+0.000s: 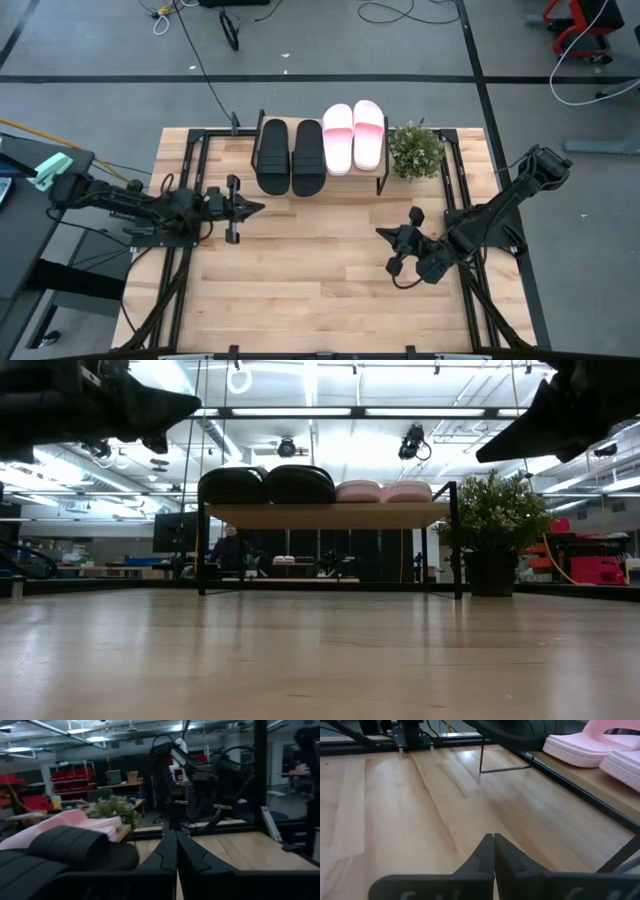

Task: Pick and place slides into the shelf
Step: Return to Home Position

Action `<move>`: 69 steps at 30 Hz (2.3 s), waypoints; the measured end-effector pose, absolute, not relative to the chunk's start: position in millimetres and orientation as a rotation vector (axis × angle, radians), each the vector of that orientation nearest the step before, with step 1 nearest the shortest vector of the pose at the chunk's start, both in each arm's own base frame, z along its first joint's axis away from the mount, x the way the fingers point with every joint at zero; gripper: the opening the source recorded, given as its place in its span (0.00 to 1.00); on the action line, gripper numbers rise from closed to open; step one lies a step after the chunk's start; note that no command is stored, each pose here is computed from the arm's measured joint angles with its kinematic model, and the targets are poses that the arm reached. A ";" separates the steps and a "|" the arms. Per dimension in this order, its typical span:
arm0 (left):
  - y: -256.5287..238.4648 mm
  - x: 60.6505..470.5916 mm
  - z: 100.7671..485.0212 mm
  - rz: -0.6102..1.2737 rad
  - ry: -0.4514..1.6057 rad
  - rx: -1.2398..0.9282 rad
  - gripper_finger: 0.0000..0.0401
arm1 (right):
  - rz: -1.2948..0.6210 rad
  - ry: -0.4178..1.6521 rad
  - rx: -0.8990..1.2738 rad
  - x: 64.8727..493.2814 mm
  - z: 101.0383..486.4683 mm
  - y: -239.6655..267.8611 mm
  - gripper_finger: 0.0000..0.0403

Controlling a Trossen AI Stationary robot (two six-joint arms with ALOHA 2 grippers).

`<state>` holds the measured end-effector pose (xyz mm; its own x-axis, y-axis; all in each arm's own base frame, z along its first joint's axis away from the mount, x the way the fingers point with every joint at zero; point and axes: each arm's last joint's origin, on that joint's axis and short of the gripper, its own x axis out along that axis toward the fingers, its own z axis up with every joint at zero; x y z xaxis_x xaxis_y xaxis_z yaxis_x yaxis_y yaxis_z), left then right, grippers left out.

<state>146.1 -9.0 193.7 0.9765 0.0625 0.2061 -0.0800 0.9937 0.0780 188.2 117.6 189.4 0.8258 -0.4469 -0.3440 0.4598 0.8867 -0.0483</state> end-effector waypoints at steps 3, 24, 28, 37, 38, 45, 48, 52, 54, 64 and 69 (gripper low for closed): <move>-6.0 146.1 193.9 0.090 -0.208 0.087 0.01 | -0.484 0.361 0.042 189.4 189.3 116.0 0.00; 6.2 124.1 204.3 0.101 -0.252 0.114 0.01 | -0.472 0.352 0.063 190.4 190.6 117.3 0.00; 7.6 117.7 208.8 0.090 -0.295 0.122 0.01 | -0.471 0.347 0.070 190.7 191.1 117.5 0.00; 14.9 103.5 208.5 0.173 -0.292 0.101 0.01 | -0.473 0.344 0.079 190.7 191.2 117.5 0.00; 15.4 101.7 208.2 0.180 -0.291 0.097 0.01 | -0.475 0.342 0.082 190.7 191.2 117.5 0.00; 18.1 87.7 208.4 0.265 -0.326 0.050 0.01 | -0.481 0.337 0.091 190.7 191.3 117.4 0.00; 18.0 88.5 201.7 0.254 -0.376 0.037 0.01 | -0.482 0.336 0.091 190.8 191.4 117.4 0.00; 17.9 88.2 203.8 0.245 -0.405 0.011 0.01 | -0.484 0.335 0.091 190.7 191.4 117.4 0.00; 17.0 87.4 204.9 0.225 -0.422 -0.015 0.01 | -0.486 0.334 0.091 190.7 191.4 117.3 0.00; 8.3 89.3 203.7 0.110 -0.407 -0.033 0.01 | -0.488 0.333 0.091 190.7 191.5 117.3 0.00; 5.7 90.5 201.1 0.110 -0.377 -0.041 0.00 | -0.483 0.350 0.046 190.2 190.7 116.8 0.00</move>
<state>90.5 5.7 201.1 0.9238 0.1152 0.3652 -0.1000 0.9932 -0.0601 190.2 116.8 190.7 0.8275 -0.4467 -0.3401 0.4622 0.8859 -0.0389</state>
